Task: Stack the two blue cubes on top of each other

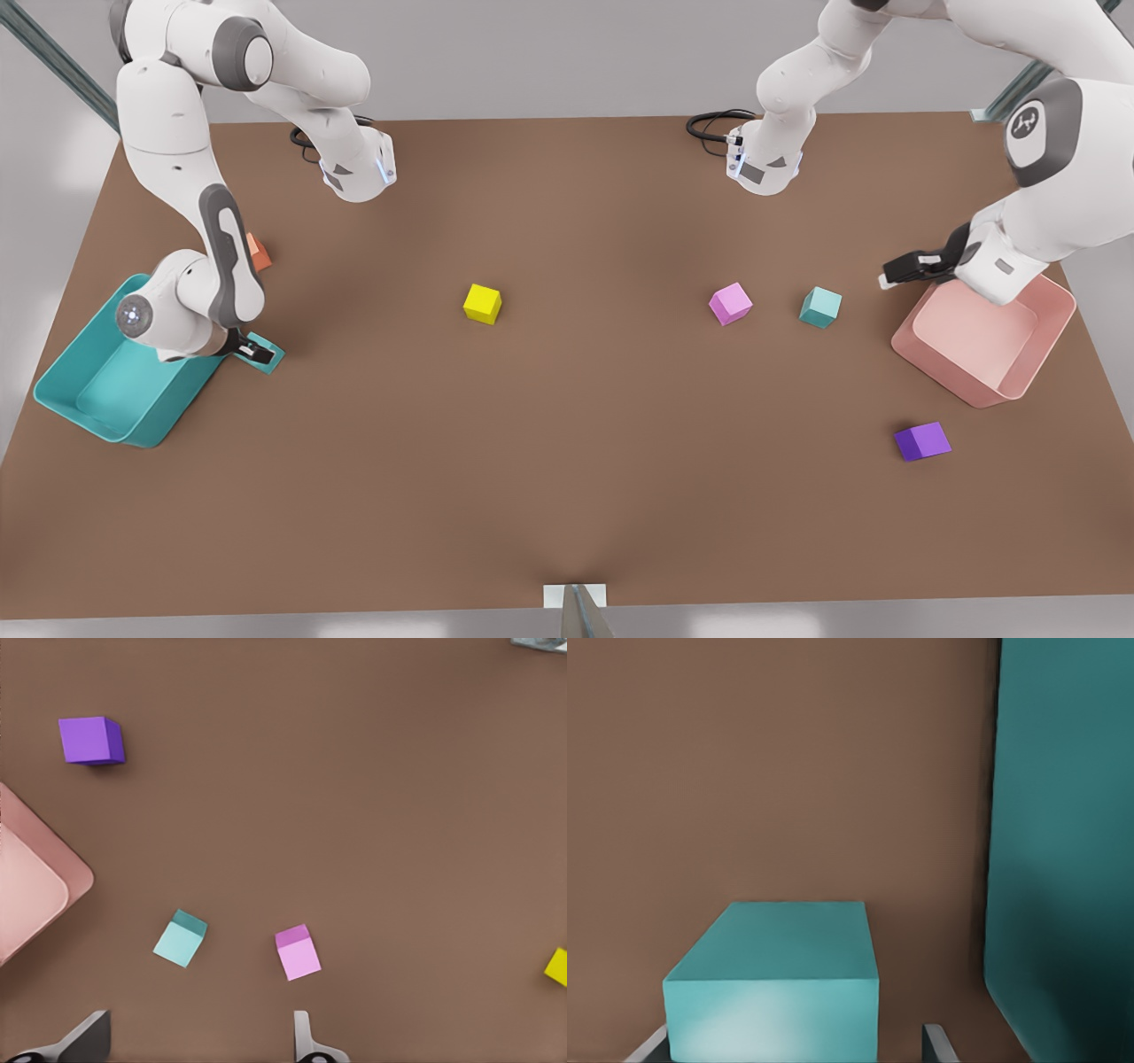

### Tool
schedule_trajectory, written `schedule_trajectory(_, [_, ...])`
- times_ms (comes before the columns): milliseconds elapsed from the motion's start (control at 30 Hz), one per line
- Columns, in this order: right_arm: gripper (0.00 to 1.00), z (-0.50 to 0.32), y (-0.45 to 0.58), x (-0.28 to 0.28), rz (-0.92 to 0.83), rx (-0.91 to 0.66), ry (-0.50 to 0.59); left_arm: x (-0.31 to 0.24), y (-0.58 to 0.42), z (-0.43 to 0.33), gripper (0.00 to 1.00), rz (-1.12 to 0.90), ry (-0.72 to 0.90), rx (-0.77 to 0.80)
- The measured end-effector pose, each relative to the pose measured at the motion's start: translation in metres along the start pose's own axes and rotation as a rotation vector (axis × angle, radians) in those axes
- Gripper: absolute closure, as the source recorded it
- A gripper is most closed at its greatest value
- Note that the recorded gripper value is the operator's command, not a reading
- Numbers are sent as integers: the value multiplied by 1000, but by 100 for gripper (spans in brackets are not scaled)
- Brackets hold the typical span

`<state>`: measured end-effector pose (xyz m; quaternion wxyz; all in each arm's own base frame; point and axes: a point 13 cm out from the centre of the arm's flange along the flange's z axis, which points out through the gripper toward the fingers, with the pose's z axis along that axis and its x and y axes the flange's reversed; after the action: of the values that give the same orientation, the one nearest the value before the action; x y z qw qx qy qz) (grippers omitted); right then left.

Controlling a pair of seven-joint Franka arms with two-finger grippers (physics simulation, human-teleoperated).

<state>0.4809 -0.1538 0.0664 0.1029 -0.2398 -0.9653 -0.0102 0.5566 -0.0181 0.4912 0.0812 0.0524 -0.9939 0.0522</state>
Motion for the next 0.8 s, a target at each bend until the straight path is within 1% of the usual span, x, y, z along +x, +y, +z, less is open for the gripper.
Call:
schedule_trajectory(133, [0,8,2,5,-20,5,15,0,-10,15,0,11,35,-2])
schedule_trajectory(233, [1,15,1,6,-28,11,22,-11,-7,44,0,10,95,16])
schedule_trajectory(267, [7,16,1,5,-30,11,22,-14,-4,49,0,3,107,21])
schedule_trajectory(300, [17,16,1,5,-32,11,21,-15,-3,52,0,0,113,23])
schedule_trajectory(333, [23,16,1,5,-35,11,21,-15,-3,53,0,0,116,23])
schedule_trajectory(367, [25,18,1,5,-35,10,22,-15,-3,54,0,-1,118,23])
schedule_trajectory(600, [26,7,9,-4,-43,-10,12,-14,-5,54,0,-7,122,21])
schedule_trajectory(667, [31,4,11,-4,-47,-16,16,-14,-5,54,0,-9,121,21])
schedule_trajectory(800, [31,-5,39,1,-86,-34,20,-14,-5,55,0,-13,124,21])
